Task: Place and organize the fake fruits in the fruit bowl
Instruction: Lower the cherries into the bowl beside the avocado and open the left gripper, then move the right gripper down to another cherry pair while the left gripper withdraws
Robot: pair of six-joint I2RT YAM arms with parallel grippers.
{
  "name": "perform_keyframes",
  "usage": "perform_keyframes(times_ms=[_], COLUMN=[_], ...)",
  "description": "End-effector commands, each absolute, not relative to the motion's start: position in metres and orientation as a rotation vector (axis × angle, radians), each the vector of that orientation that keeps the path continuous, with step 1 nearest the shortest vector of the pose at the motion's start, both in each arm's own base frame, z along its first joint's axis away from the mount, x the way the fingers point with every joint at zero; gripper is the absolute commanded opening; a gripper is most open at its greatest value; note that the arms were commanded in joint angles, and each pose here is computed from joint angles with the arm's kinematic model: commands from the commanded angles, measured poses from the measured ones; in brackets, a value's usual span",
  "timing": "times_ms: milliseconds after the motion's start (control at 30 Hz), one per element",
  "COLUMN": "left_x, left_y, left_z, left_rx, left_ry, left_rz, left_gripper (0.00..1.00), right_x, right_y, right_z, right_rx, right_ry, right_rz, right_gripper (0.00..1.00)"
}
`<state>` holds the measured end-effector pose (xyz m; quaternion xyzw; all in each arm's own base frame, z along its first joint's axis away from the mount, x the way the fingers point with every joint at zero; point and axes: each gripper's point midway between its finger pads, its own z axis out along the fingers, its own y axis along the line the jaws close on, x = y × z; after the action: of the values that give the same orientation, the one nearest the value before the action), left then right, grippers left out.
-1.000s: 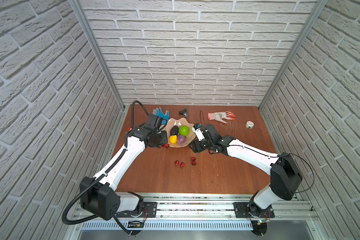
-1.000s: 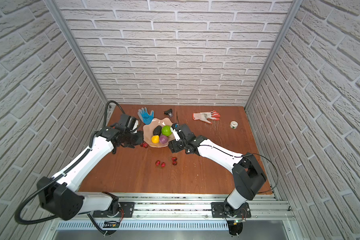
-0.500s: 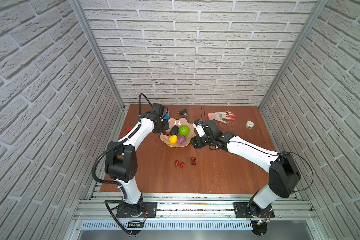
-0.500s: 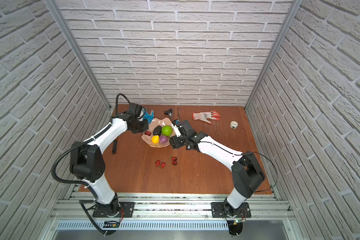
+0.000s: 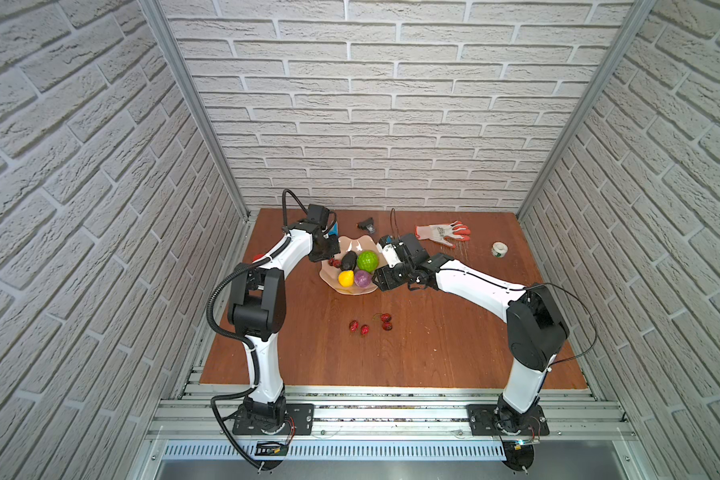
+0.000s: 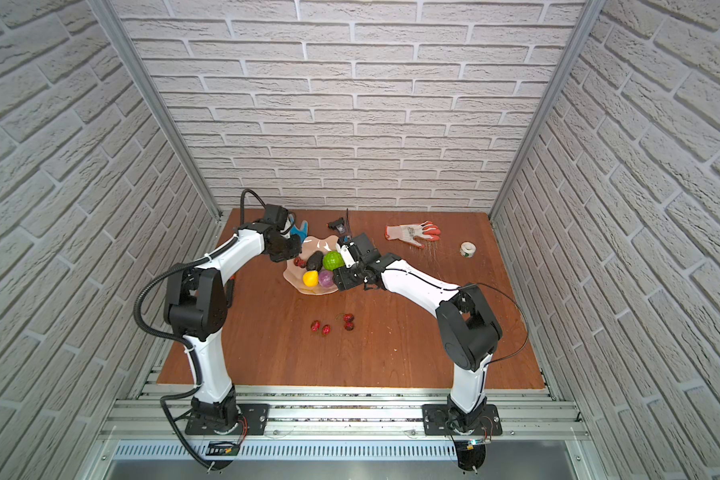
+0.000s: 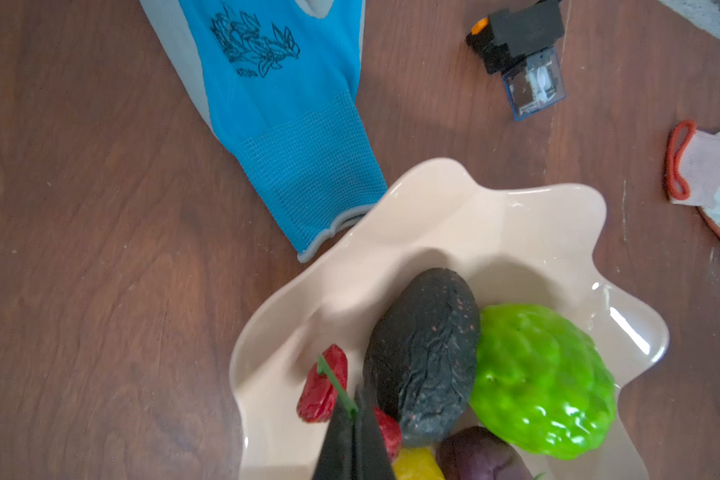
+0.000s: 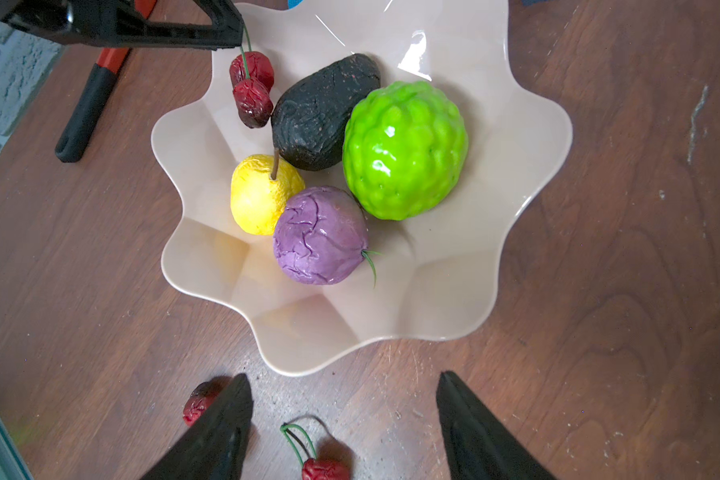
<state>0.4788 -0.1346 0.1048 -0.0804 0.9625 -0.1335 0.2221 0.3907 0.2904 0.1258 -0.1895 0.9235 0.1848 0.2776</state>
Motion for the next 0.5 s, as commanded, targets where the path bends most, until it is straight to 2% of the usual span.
perform_keyframes(times_ms=[0,300,433,467], left_x=[0.477,0.46,0.458,0.459], left_y=[-0.136,-0.137,-0.143,-0.143], left_z=[0.1,0.101,0.099,0.102], left_rx=[-0.201,-0.23,-0.21,-0.208], left_ry=[2.642,2.601,2.607,2.6], left_rz=[-0.414,-0.468,-0.485,-0.488], left_gripper=[0.0,0.01,0.1,0.15], right_x=[0.387,0.37,0.366,0.364], right_y=[0.289,0.279,0.278,0.278], right_z=[0.149,0.152,0.153,0.154], right_rx=[-0.444,-0.461,-0.466,-0.468], right_ry=[2.422,2.433,2.433,2.43], right_rz=[0.55,0.52,0.507,0.506], right_gripper=[0.71,0.71,0.71,0.71])
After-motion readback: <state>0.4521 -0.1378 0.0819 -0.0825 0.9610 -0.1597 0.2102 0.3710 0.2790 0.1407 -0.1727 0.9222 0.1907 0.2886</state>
